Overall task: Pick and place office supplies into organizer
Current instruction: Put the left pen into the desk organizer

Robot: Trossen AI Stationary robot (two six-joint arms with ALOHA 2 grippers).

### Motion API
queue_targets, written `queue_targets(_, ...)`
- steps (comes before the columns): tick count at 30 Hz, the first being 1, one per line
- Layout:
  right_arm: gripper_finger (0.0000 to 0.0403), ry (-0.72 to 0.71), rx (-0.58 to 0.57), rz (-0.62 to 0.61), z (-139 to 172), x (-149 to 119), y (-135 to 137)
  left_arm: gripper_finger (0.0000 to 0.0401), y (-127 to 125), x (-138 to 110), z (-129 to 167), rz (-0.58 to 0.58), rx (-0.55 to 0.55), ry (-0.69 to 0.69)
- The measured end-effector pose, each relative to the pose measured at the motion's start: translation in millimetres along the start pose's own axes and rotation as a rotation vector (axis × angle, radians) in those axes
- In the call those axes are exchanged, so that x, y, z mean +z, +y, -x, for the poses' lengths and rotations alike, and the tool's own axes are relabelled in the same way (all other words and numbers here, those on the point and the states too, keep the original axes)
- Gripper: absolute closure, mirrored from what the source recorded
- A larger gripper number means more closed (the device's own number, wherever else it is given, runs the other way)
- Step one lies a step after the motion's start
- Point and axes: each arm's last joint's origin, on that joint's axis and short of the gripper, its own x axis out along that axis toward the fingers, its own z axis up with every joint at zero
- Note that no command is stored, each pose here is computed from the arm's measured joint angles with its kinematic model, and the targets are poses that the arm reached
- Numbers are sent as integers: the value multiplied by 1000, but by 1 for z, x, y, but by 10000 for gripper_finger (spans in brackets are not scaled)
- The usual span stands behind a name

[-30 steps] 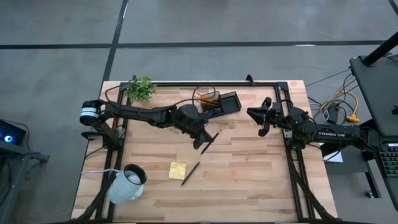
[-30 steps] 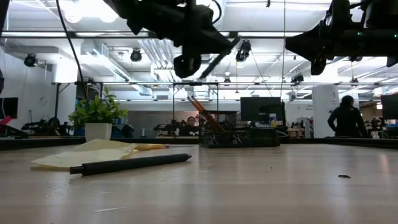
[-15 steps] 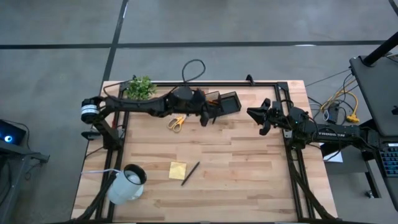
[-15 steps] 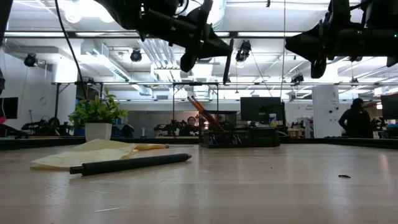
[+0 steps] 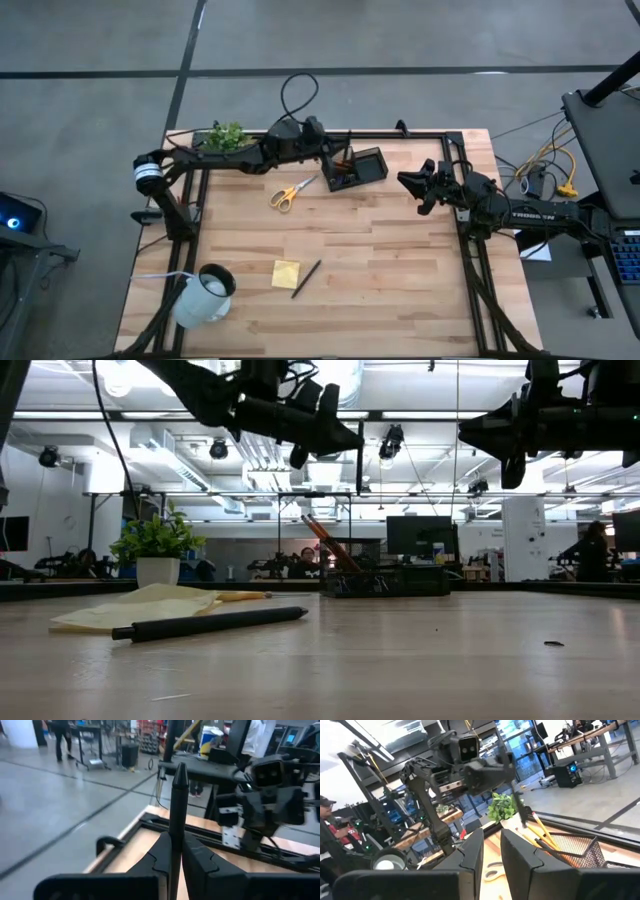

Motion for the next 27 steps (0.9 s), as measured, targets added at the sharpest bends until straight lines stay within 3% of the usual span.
queue_targets(8, 346, -13, -17, -80, 0, 1, 0, 393, 22, -16, -16, -25, 29, -75)
queue_targets(18, 346, -20, -18, -109, 0, 1, 0, 393, 45, -53, -34, -18, 68, -27)
queue_targets(27, 346, -19, -18, -109, 0, 1, 0, 393, 51, -68, -39, -14, 77, -10)
